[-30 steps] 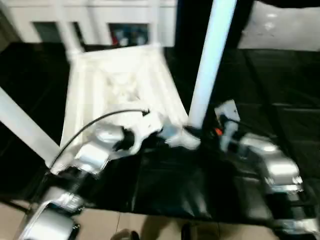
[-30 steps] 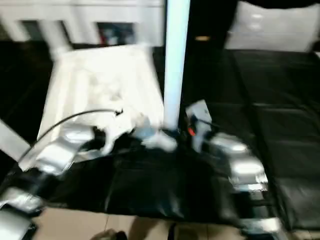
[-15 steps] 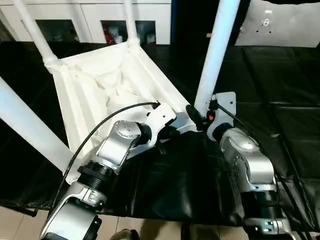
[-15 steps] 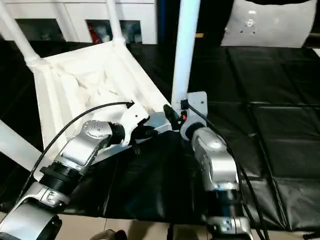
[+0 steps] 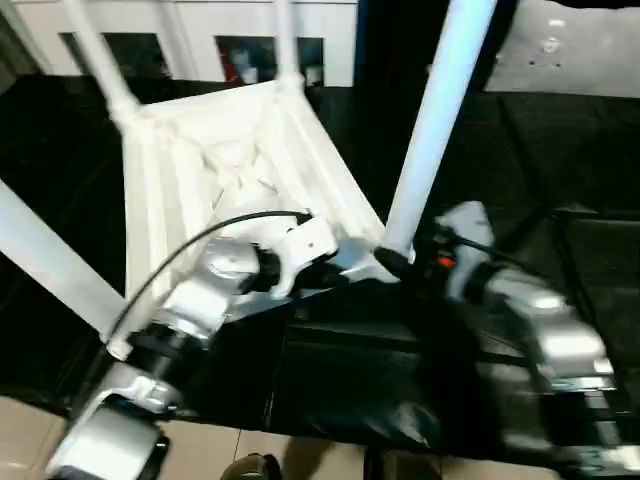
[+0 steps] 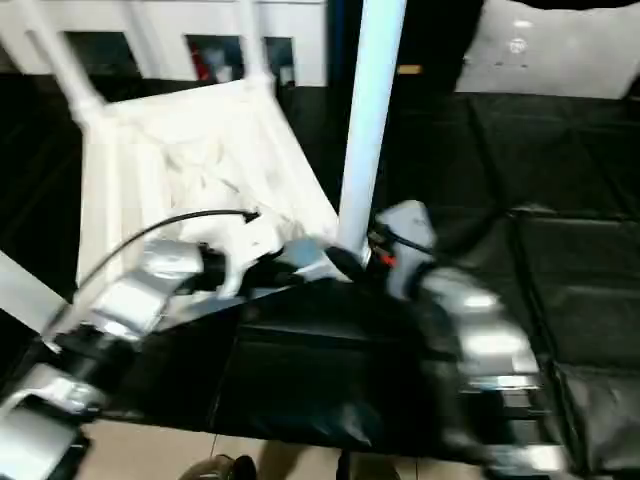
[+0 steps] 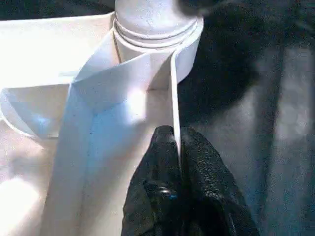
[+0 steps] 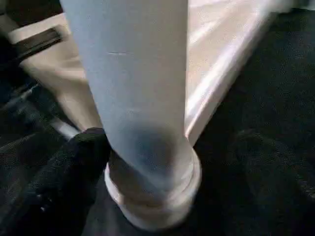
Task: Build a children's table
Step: Rotate leg to tighten
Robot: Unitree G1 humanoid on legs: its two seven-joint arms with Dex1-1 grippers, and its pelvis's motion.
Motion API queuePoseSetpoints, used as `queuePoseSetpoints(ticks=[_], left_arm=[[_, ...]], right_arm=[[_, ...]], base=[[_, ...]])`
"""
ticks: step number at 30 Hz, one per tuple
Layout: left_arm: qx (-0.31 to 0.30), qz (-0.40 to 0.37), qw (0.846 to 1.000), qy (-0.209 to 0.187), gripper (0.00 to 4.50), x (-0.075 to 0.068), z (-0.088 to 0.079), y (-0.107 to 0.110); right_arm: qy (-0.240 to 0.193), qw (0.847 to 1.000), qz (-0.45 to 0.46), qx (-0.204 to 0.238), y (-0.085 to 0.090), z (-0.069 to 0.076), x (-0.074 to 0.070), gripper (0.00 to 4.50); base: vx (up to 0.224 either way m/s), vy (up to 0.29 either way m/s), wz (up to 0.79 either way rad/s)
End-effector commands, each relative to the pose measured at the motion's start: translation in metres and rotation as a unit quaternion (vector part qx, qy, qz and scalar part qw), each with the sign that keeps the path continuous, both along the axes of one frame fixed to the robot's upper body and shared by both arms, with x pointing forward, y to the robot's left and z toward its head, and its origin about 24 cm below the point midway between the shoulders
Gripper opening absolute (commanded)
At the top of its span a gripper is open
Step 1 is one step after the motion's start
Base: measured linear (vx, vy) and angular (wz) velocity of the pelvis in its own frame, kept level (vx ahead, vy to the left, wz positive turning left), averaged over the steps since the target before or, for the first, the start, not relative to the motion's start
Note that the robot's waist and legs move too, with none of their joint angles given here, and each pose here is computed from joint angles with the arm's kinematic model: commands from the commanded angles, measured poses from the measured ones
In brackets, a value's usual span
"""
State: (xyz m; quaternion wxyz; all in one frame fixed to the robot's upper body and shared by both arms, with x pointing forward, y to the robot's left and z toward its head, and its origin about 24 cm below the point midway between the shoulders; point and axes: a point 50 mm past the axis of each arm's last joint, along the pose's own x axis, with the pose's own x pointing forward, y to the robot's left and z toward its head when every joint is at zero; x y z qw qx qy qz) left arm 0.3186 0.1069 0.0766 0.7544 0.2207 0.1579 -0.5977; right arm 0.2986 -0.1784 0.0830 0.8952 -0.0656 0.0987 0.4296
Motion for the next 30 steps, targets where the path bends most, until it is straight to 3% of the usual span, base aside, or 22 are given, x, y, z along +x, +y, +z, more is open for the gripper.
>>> queuePoseSetpoints(ticks=[1,10,18,30], left_arm=[[0.001,-0.076,0.997,-0.005,0.00,-0.010,0.005,-0.010],[0.014,-0.166,0.986,0.013,0.00,-0.027,0.004,-0.001],[0.031,-0.186,0.982,0.024,0.00,-0.033,0.004,0.004],[0.033,-0.199,0.979,0.027,0.00,-0.036,0.007,0.001]], right_arm=[[0.011,0.999,0.048,0.001,0.002,-0.002,-0.004,4.44],[0.033,0.985,0.171,-0.017,-0.007,0.003,-0.005,4.44],[0.084,0.968,0.235,0.033,-0.002,0.003,-0.010,3.69],[0.102,0.962,0.249,0.044,0.002,0.001,-0.007,2.77]], base=[[0.000,0.000,0.00],[0.000,0.000,0.00],[0.000,0.000,0.00],[0.000,0.000,0.00]])
